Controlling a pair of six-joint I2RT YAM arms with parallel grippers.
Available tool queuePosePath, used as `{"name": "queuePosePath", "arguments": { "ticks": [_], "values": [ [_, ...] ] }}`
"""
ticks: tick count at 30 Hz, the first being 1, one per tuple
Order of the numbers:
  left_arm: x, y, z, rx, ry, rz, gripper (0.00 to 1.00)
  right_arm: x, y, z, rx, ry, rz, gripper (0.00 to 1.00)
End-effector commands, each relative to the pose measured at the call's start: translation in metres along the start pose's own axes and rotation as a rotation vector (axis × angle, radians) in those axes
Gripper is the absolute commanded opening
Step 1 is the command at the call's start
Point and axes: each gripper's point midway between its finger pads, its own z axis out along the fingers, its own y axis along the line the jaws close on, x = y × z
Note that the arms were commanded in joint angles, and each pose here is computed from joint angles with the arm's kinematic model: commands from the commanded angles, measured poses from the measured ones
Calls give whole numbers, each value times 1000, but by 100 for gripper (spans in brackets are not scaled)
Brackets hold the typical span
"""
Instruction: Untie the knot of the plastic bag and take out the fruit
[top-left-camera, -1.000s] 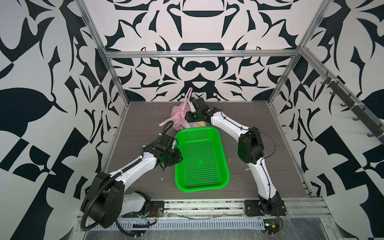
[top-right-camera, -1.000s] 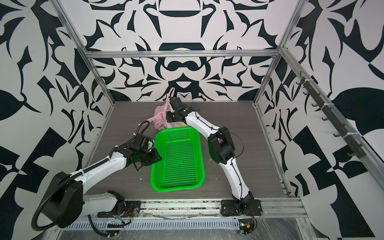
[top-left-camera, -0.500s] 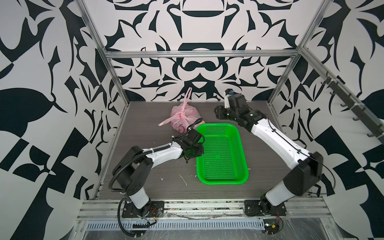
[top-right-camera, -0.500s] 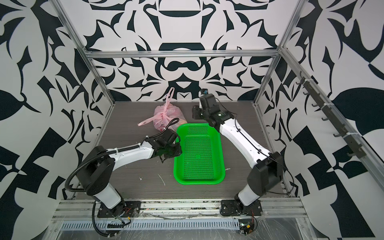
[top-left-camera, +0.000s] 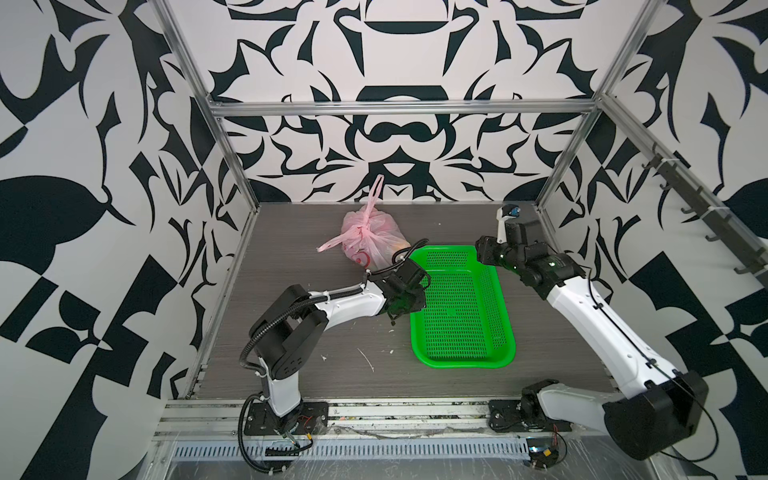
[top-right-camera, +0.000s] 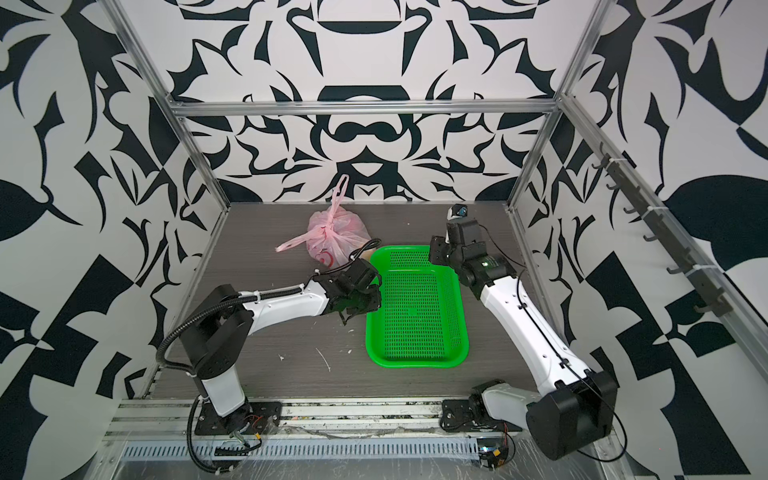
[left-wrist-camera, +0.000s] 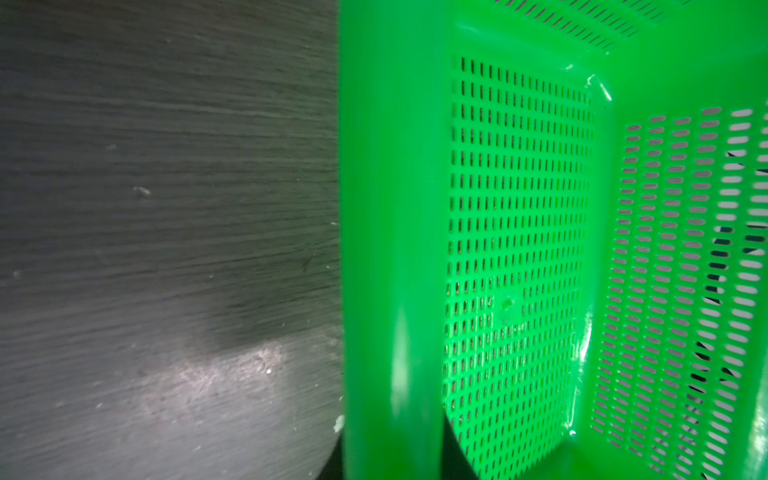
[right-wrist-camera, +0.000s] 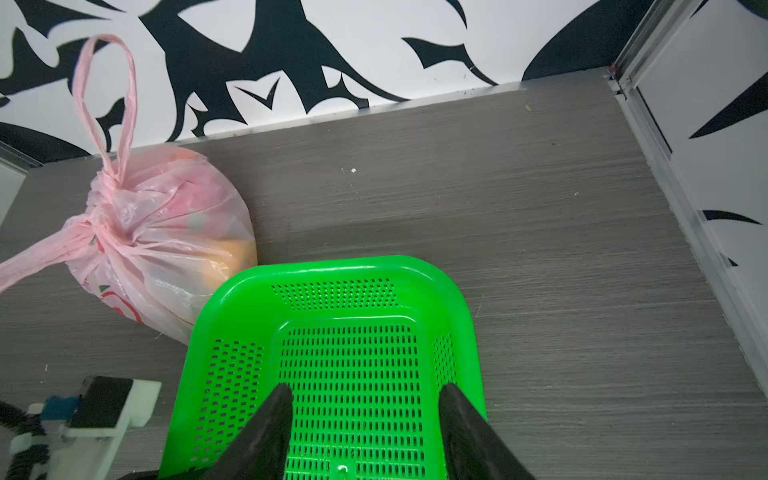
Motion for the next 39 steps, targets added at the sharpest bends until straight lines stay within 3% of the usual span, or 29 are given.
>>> {"name": "queuePosePath", "arguments": {
  "ticks": [1,11,17,24,32,39],
  "values": [
    [-4,7,-3,-40,-37,-17,13,-5,2,-1,-21,-27,16,59],
    [-9,4,-7,-58,-38,7,48,-4,6,1,-45,-29,47,58],
    [-26,7,-41,-103,-100,35,75,-2,8,1,-53,-17,52,57],
    [-60,41,-96,-142,-200,-8,82,3,30,12,-64,-4,11,57],
    [-95,96,-161,-127,-304,-70,84,9,118,61,-129,55,-142,55],
    [-96,139,-194,-84,-357,-151,84,6,195,111,-206,55,-271,55]
  ]
}}
